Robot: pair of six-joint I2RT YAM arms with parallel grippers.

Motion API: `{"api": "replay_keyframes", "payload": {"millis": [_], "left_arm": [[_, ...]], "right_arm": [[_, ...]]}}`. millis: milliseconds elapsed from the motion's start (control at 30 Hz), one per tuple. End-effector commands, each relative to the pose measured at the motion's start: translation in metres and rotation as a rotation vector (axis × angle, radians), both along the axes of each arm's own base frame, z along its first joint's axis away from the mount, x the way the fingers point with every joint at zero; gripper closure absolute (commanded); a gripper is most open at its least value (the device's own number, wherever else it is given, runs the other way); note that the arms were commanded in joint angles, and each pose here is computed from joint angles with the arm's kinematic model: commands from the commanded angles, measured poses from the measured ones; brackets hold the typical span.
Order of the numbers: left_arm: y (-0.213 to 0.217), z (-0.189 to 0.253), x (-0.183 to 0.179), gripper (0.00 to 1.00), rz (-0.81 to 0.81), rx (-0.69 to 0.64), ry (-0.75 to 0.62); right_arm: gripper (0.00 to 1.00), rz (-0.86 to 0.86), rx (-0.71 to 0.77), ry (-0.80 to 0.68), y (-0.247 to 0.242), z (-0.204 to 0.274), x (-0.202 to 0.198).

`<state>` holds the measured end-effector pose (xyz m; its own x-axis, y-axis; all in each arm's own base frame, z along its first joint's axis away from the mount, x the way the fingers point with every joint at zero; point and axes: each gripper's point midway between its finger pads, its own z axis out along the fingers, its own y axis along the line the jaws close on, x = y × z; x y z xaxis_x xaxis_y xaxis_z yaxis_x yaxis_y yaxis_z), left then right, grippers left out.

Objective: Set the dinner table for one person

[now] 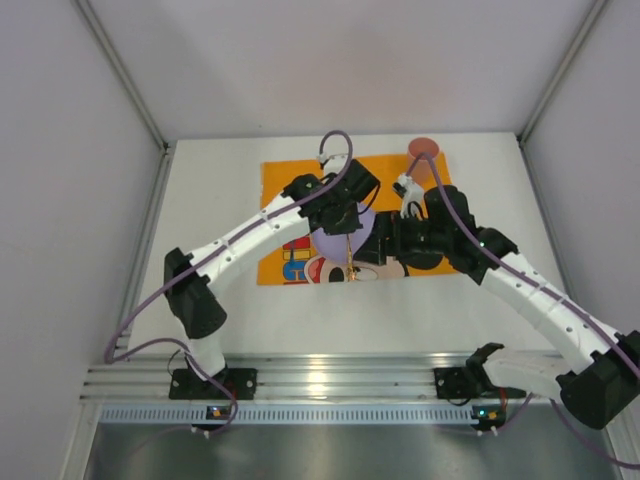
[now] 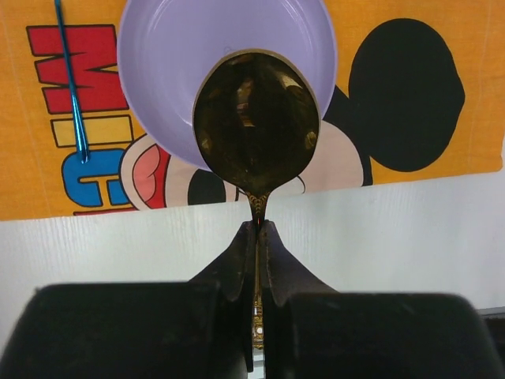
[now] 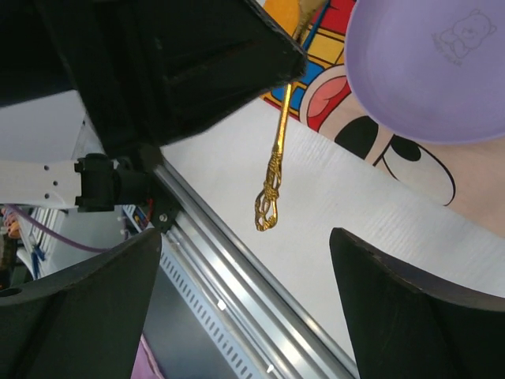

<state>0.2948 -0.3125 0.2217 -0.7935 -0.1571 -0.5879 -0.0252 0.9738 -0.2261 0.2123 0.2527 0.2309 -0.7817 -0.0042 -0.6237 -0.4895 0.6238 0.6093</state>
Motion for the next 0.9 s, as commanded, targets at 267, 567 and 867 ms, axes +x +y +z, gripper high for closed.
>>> {"api": "replay_keyframes", "payload": {"millis": [267, 567, 867], "left_arm": [[-0.025, 0.043, 0.004, 1.00, -0.128, -0.057, -0.002], [-0.017, 0.069, 0.001, 1.00, -0.146, -0.138, -0.003], [-0.014, 0.083, 0.004, 1.00, -0.160, -0.232, 0.015]], "right_arm": [[0.21, -0.066, -0.036, -0.168, 0.024, 0.011, 0.032], [0.49, -0.189, -0.069, -0.224, 0.010, 0.011, 0.050], [0.64, -0.158, -0.045, -0.177, 0.028, -0.003, 0.054]]}}
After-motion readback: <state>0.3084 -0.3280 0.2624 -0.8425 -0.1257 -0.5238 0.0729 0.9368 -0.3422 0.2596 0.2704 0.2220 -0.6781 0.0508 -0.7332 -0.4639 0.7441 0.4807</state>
